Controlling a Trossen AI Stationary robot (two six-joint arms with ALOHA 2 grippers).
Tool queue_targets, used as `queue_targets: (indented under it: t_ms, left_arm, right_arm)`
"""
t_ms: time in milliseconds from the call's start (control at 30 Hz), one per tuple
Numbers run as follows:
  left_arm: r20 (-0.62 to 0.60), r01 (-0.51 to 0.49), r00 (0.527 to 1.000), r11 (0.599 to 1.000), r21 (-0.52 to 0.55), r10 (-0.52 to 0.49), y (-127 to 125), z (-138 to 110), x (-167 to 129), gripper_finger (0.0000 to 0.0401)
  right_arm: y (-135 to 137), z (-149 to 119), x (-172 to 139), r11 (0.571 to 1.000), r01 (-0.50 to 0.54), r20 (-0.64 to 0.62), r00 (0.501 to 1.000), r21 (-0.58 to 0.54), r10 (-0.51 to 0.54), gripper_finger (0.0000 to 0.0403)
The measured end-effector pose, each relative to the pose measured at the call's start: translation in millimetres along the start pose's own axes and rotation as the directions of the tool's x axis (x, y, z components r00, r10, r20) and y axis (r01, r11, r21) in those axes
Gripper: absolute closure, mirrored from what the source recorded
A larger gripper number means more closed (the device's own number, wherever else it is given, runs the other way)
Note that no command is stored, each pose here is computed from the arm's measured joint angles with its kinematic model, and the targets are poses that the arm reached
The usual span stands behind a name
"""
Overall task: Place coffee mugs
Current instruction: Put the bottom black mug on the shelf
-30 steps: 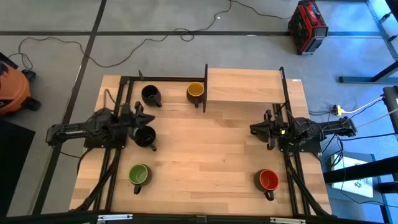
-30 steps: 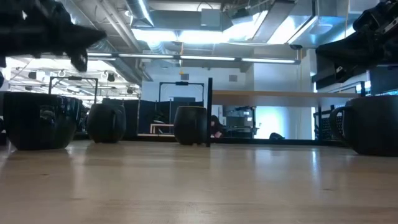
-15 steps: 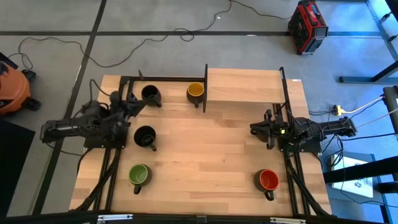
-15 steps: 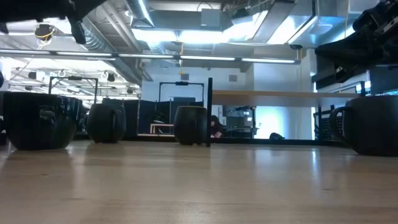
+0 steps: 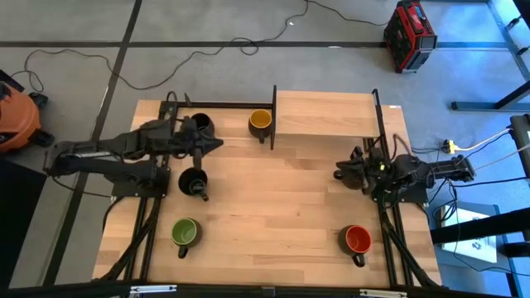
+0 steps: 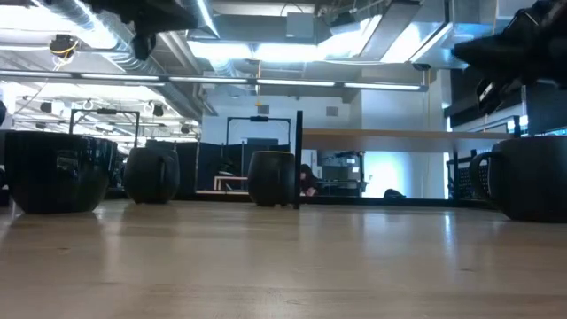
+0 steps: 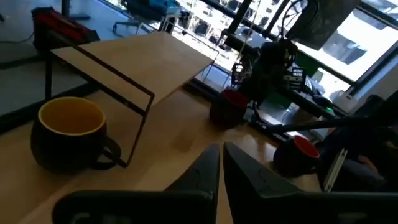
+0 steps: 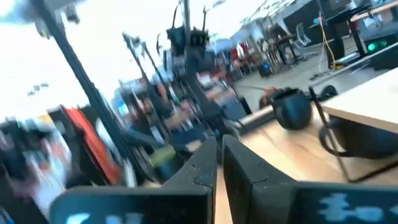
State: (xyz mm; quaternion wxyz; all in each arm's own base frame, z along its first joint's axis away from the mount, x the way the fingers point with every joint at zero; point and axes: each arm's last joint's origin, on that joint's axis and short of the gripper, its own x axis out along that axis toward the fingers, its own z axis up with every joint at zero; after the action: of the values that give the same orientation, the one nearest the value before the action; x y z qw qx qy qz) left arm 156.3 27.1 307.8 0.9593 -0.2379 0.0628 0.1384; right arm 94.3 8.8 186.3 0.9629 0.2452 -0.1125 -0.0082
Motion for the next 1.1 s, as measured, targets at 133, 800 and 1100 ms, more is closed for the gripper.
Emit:
queue_targets:
  t_ms: [133, 800, 1100]
  left_arm:
    - [-0.017, -0.026, 1.000, 1.000, 0.013, 0.027, -0.4, -0.2, 11.4, 0.0386]
    - [-0.766, -0.400, 0.627, 0.902, -0.161, 0.141, 0.4, -23.4, 17.3, 0.0234]
    - [-0.878, -0.565, 0.442, 0.817, -0.113, 0.183, 5.2, -48.4, 41.1, 0.0231]
  right_arm:
    - [2.8, 9.2, -0.5, 0.989, -0.013, 0.108, 0.994, 0.150, -0.003, 0.0388]
    - [1.0, 10.1, -0.7, 0.971, 0.031, 0.138, 0.988, 0.237, -0.065, 0.0388]
    - [-2.6, 2.5, -0.2, 0.964, 0.081, 0.062, 0.993, 0.254, -0.100, 0.0388]
